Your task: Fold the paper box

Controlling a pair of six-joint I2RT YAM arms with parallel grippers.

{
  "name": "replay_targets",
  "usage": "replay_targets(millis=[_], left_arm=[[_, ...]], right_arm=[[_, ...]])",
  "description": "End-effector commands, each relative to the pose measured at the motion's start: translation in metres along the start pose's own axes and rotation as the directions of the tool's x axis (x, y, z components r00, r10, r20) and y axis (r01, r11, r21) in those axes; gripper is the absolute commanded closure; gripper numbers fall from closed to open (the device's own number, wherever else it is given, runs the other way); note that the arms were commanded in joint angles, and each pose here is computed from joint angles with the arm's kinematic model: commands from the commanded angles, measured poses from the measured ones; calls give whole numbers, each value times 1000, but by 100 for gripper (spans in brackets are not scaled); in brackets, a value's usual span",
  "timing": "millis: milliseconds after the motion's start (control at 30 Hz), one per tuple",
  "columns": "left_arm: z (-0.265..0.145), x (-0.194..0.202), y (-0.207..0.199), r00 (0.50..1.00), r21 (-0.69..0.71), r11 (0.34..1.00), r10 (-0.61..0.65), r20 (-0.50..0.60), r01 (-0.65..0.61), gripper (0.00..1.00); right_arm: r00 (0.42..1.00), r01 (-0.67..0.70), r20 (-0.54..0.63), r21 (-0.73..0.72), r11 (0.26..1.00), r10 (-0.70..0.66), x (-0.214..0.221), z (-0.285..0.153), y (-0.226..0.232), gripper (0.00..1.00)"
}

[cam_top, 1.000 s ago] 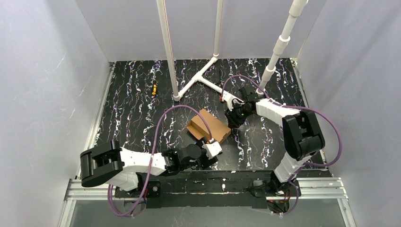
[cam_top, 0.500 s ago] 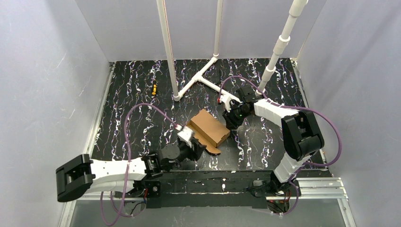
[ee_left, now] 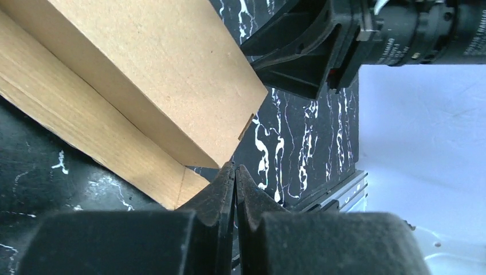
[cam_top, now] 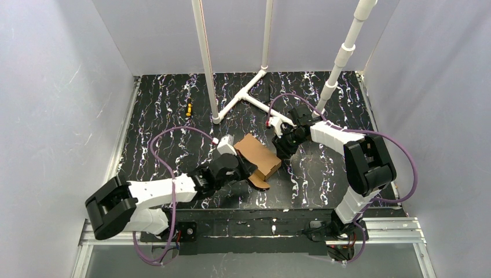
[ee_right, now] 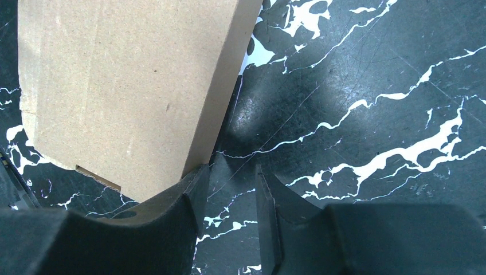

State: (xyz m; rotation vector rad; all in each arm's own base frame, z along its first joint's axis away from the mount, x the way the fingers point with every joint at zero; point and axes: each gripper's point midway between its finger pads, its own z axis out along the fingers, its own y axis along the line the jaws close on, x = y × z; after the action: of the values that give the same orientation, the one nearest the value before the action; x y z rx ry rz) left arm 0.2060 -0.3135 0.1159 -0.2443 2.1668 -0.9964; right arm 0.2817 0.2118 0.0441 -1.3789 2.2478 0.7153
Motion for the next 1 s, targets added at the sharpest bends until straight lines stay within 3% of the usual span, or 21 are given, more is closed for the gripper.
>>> replay_targets(millis=[0, 167, 967], left_arm=[[3, 22, 30, 991, -207, 976, -90, -97, 68, 100], [10, 30, 39, 986, -333, 942, -90, -144, 38, 100], [45, 45, 35, 980, -328, 944, -105, -166, 46, 100]], right_arm=[[1000, 13, 18, 2, 1000, -13, -13, 0, -3, 56], [1000, 15, 16, 1, 1000, -15, -13, 1, -2, 56], [1000, 11, 21, -44, 999, -10, -14, 5, 7, 56]])
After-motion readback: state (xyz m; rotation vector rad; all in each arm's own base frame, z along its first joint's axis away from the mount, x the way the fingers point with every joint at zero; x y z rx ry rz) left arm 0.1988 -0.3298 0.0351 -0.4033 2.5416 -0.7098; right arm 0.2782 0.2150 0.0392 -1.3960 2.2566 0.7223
